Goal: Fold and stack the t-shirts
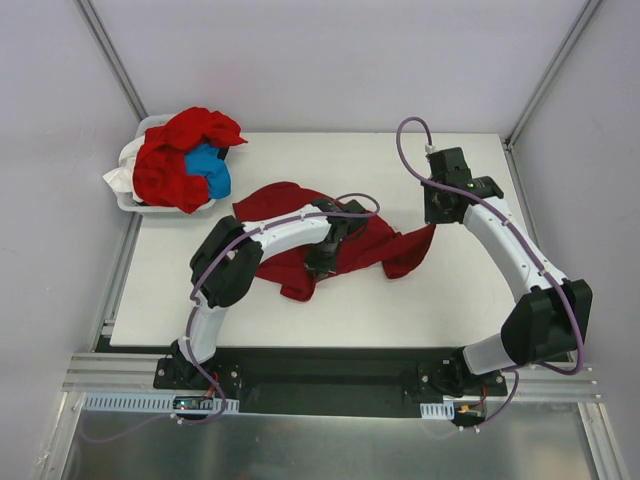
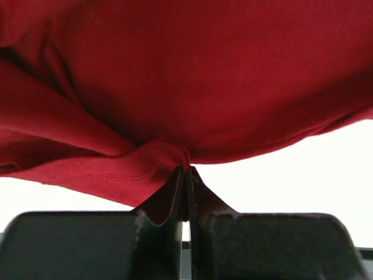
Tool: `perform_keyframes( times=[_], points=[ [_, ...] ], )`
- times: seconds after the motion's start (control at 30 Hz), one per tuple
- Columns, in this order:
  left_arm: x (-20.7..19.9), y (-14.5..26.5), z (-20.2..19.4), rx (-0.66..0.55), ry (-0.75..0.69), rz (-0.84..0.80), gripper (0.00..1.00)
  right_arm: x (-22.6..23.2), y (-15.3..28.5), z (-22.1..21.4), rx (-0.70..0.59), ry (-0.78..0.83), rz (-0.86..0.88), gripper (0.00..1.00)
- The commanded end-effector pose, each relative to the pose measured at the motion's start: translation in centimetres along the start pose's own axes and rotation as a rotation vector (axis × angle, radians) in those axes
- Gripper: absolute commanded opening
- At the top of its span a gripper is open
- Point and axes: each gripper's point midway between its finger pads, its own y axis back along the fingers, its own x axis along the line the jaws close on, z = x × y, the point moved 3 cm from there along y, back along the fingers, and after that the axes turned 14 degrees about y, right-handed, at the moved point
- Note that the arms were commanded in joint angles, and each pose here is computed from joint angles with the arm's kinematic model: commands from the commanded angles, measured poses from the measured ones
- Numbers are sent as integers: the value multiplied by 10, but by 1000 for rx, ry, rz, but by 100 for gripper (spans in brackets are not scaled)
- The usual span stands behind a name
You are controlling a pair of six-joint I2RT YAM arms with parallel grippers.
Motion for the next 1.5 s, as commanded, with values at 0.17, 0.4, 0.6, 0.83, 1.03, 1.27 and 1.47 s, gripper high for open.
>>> perform_keyframes(
  times=[0.17,0.4,0.6,0.83,1.03,1.27,1.47],
  points=[
    [13,99,47,-221,159,-188,0,-7,22,18,-86,-7,-1,1],
    [98,218,141,-551,423,-417,0,-46,86,110,-385,-35,-20,1],
    [195,332,193,-942,767,-469,0,-95,179,206,-772,-53,-91,1],
    [279,386,209,-1157,1006,-534,0,-124,257,258,-1129,-27,-169,1],
    [283,402,205,-1195,967,-566,0,-141,320,258,-1301,-39,-251,1],
    [272,430,168,-1220,812,-647,0,-135,369,211,-1324,1,-276,1],
    [270,463,108,-1293,698,-713,0,-127,418,145,-1357,46,-319,1]
  ],
)
